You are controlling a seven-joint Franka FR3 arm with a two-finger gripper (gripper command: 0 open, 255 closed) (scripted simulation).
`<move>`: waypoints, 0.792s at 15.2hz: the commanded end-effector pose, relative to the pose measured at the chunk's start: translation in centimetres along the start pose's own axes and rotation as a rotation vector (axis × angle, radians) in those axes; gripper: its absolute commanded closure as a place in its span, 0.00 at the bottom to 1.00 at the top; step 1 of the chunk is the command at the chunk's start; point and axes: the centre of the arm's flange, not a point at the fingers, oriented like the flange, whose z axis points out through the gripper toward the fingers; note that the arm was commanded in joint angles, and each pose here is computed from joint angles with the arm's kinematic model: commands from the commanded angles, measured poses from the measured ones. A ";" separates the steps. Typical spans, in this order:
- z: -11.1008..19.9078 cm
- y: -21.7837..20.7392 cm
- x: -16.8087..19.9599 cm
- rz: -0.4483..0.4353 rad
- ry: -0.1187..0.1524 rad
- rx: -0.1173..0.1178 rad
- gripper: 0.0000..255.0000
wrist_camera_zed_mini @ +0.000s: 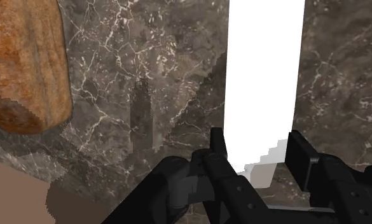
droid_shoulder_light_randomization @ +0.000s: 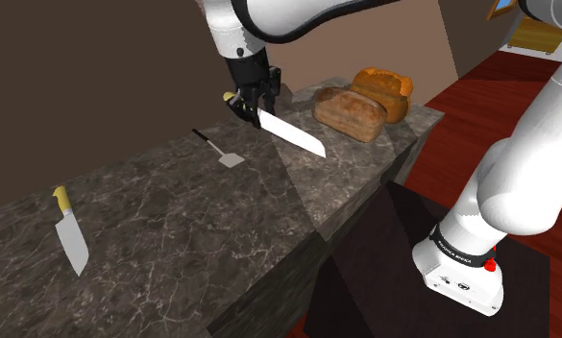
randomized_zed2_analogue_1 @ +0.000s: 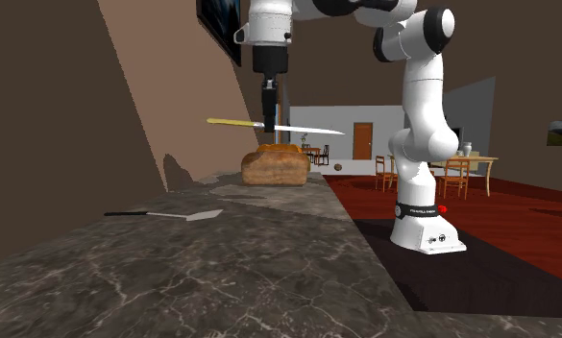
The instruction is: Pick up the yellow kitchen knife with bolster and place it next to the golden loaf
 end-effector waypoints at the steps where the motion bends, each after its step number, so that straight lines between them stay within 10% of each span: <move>1: -1.0 0.4 0.0 0.000 0.000 0.000 1.00; 12: -1.1 8.4 2.2 0.000 0.000 0.000 1.00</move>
